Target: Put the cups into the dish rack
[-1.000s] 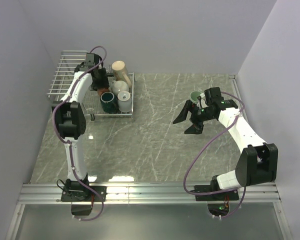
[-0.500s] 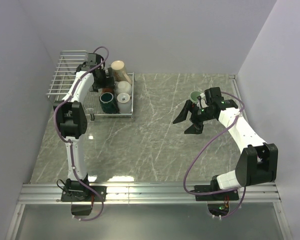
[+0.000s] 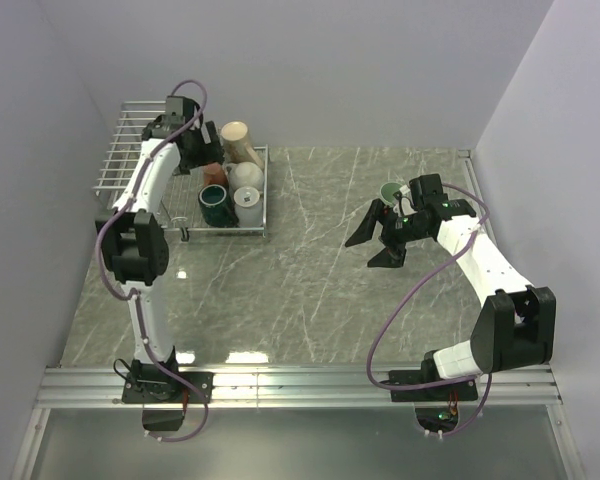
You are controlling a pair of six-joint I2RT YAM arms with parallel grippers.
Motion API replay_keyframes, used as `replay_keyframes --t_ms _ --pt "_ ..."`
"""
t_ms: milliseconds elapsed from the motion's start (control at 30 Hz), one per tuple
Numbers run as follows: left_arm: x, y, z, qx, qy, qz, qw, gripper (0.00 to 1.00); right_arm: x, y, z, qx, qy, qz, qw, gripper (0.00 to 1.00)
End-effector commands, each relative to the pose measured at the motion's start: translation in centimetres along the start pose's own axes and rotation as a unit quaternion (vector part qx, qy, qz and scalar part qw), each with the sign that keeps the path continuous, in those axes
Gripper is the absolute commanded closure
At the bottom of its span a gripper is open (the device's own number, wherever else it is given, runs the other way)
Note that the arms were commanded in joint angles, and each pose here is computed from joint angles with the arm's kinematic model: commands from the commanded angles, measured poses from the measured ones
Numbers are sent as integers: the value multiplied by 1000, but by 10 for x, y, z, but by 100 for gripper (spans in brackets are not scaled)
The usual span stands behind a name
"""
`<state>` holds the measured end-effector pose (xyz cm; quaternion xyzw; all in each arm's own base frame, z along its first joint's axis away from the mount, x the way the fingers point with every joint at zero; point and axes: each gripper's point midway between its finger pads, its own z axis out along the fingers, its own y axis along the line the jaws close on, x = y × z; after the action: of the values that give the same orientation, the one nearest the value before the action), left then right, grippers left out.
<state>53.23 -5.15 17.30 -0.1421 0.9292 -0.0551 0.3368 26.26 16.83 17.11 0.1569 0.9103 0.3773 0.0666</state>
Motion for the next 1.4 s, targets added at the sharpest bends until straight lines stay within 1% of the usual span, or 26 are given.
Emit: replay_keyframes --t_ms 0,100,133,167,233,267,300,333,367,400,433,467,500,533,567,600,633,767,800,867,1000,1067,1167,1367 --pt "-42 7 -55 -8 -77 -41 996 3 -4 9 -6 -20 -15 -16 1000 8" --pt "-53 1 -80 8 -100 -55 993 4 -11 11 -12 -6 -32 -27 999 8" --pt "-54 -1 -85 14 -102 -60 993 4 -20 7 -13 17 -45 -34 998 8" --pt "-55 -5 -92 21 -106 -72 991 4 -30 19 -21 15 -61 -46 997 8" --pt "-55 -16 -113 42 -123 -76 989 4 -44 25 -26 33 -73 -43 996 9" --pt "-52 -22 -121 51 -127 -81 987 4 -65 36 -41 50 -120 -55 990 9" --pt "-44 -32 -122 63 -126 -83 987 4 -72 34 -49 77 -135 -46 987 9" --pt "-44 -36 -142 74 -142 -86 983 3 -82 35 -53 94 -152 -34 983 8" --pt "-42 -38 -149 76 -149 -97 981 3 -103 43 -72 115 -204 -37 971 8" --pt "-27 -41 -146 80 -135 -94 983 2 -107 41 -78 133 -213 -27 967 8" --pt "-30 -43 -163 93 -155 -95 979 2 -115 38 -76 149 -217 -18 965 7" --pt "-24 -41 -165 92 -156 -97 979 1 -125 42 -84 156 -236 -12 959 7" --pt "-10 -36 -165 90 -147 -95 980 1 -129 34 -84 176 -236 -1 956 7" --pt "-5 -33 -165 88 -146 -93 981 1 -137 22 -72 202 -223 12 954 7" --pt "2 -29 -165 83 -143 -91 982 1 -146 22 -77 216 -234 14 948 7" --pt "15 -24 -169 84 -136 -89 983 1 -150 10 -77 248 -234 21 940 7" --pt "22 -22 -171 87 -134 -87 983 1 -157 0 -68 265 -223 25 938 7" --pt "52 -10 -180 92 -128 -68 985 1 -172 -28 -67 322 -233 43 917 7" --pt "65 -5 -179 90 -120 -64 987 1 -175 -32 -65 324 -236 45 915 7" --pt "76 0 -179 87 -112 -58 988 1 -177 -44 -64 326 -234 60 914 7" --pt "91 5 -183 92 -106 -53 989 1 -195 -55 -63 324 -240 78 912 8" --pt "95 7 -182 87 -98 -50 990 1 -203 -54 -66 325 -249 76 909 8" --pt "100 6 -179 89 -88 -47 991 1 -211 -61 -60 333 -243 78 908 8" --pt "99 6 -181 89 -87 -36 992 1 -222 -77 -41 335 -232 98 908 9"
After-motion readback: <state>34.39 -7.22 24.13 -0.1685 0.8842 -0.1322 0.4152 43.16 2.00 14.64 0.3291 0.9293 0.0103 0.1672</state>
